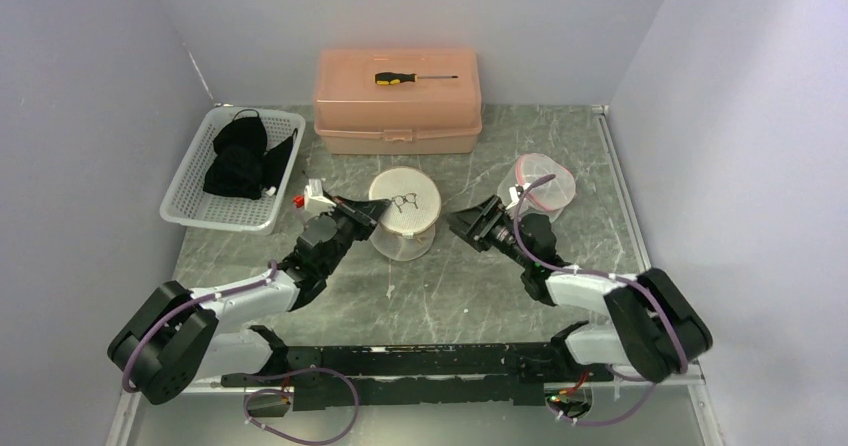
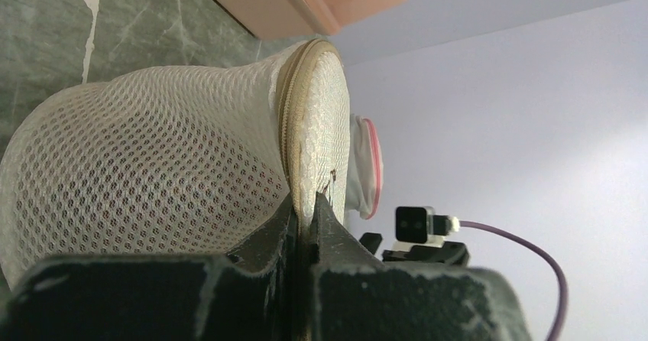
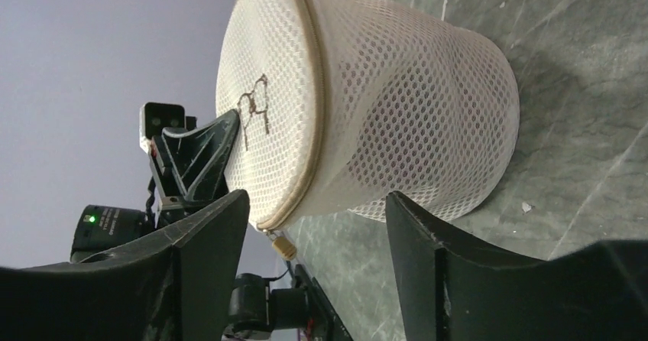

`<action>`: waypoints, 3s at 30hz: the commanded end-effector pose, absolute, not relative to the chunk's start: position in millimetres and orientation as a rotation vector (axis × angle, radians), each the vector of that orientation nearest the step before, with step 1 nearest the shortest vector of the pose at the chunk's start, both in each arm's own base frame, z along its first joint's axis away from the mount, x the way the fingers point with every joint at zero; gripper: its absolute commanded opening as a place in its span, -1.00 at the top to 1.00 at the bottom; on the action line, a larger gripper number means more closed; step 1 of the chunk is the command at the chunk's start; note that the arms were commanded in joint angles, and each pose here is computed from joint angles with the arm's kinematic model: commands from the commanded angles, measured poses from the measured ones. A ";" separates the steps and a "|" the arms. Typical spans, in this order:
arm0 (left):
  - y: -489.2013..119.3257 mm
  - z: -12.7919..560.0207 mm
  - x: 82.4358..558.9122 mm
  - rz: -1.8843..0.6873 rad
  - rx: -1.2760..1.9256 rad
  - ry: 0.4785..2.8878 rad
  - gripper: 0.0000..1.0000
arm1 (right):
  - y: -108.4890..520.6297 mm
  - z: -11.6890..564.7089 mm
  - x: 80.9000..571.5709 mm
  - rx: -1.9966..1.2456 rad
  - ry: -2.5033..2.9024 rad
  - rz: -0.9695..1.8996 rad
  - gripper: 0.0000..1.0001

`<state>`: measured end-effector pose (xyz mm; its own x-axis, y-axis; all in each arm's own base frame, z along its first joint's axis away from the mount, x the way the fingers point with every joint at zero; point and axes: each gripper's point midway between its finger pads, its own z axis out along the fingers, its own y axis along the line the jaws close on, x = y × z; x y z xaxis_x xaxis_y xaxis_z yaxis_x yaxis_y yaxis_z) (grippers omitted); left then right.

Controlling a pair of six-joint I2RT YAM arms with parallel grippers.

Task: Unzip the laundry bag and remove the bra
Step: Place the laundry bag at the center of the board, then unzip the laundry bag at the center of the board.

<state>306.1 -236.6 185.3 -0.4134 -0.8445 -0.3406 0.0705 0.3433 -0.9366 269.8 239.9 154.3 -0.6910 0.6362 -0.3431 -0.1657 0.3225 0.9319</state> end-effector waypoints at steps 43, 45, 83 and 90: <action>-245.1 149.7 231.3 -1.412 -0.658 1.975 -0.29 | 278.3 158.8 288.5 0.453 1.813 1.735 1.00; -247.0 147.4 233.1 -1.413 -0.660 1.977 -0.27 | 279.6 159.6 288.1 0.446 1.817 1.735 1.00; -253.5 173.2 269.0 -1.376 -0.868 1.936 0.95 | 237.6 176.1 245.8 -0.152 1.925 0.717 -0.77; -250.0 175.3 270.8 -1.316 -0.938 1.978 0.95 | 257.5 179.6 231.7 -0.272 1.883 0.832 -0.32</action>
<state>263.1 -253.0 160.0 -0.6217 -0.7762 -0.1050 -0.2034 0.2894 -0.9354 227.4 245.2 153.0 -0.5277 0.1724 -0.8318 -0.4564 0.7683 0.4488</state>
